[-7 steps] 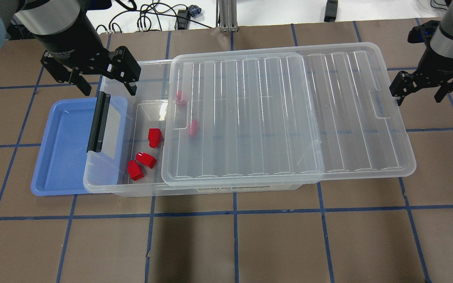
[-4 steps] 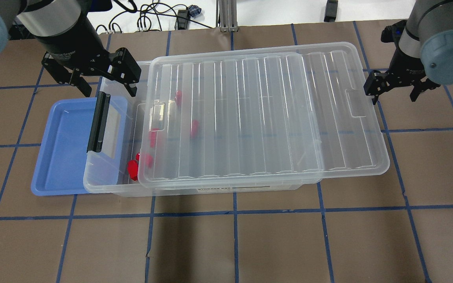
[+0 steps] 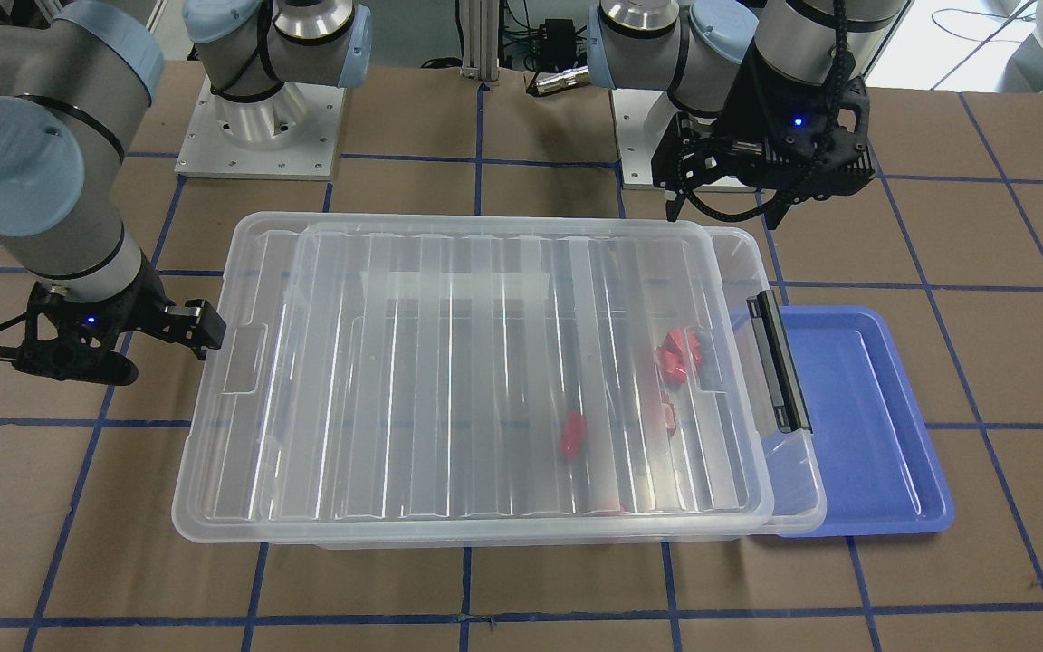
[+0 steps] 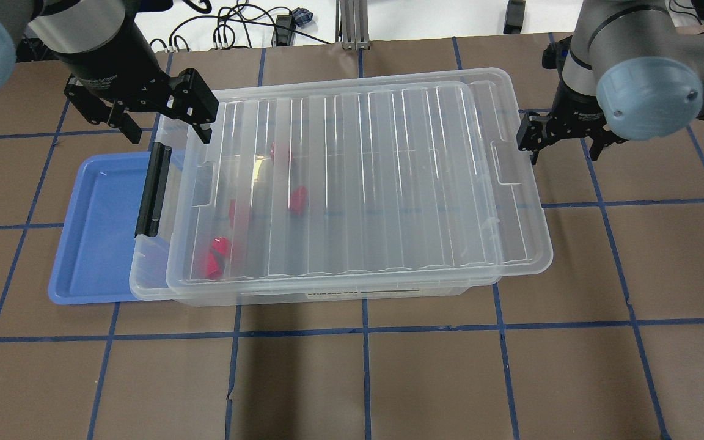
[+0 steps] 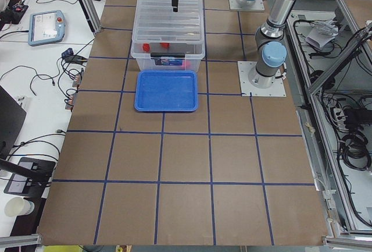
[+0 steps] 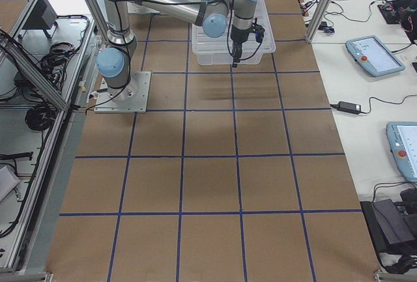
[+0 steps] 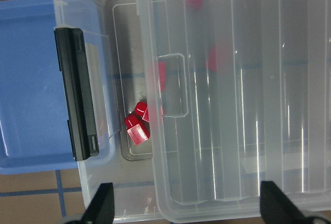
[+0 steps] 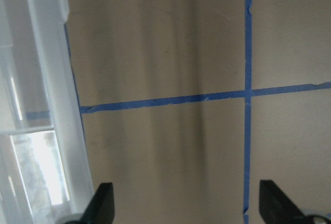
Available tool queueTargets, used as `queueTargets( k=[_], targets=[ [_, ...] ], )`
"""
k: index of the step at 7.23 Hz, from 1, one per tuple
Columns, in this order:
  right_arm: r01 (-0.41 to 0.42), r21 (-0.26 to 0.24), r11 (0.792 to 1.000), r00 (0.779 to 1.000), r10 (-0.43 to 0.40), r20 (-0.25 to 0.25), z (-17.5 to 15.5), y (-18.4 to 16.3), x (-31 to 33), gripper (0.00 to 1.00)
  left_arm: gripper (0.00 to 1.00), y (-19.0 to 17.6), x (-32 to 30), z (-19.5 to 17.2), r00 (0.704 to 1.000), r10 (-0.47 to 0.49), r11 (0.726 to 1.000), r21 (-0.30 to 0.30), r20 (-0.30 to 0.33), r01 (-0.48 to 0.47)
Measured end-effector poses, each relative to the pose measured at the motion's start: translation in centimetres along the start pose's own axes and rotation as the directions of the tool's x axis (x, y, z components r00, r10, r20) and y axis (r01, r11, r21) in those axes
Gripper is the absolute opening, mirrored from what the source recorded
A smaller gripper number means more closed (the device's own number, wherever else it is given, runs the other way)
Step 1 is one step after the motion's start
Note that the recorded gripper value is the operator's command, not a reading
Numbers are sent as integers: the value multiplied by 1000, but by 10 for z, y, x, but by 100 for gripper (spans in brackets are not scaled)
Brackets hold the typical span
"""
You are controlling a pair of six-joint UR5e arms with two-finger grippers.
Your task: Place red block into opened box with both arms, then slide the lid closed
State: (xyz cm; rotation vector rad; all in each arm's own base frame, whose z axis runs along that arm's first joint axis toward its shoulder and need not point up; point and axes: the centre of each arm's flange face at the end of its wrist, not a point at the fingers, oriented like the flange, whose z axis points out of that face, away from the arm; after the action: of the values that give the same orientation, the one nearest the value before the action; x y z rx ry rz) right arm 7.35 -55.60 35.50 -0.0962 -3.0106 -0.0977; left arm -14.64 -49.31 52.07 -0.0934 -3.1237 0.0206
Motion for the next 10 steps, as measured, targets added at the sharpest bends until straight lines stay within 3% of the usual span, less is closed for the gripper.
queueTargets(
  k=[6,9,10],
  targets=[
    [13,25,1000,999,-14,37,-15,4,-18,100,100,1,0,0,1000,1,1000,3,1,-1],
    [-31,86,996,997,25,67,-75,8,-4,100,100,1,0,-1,1000,1,1000,8,3,-1],
    [-52,64,997,997,48,69,-91,22,-3,100,100,1,0,-2,1000,1,1000,10,3,-1]
  ],
)
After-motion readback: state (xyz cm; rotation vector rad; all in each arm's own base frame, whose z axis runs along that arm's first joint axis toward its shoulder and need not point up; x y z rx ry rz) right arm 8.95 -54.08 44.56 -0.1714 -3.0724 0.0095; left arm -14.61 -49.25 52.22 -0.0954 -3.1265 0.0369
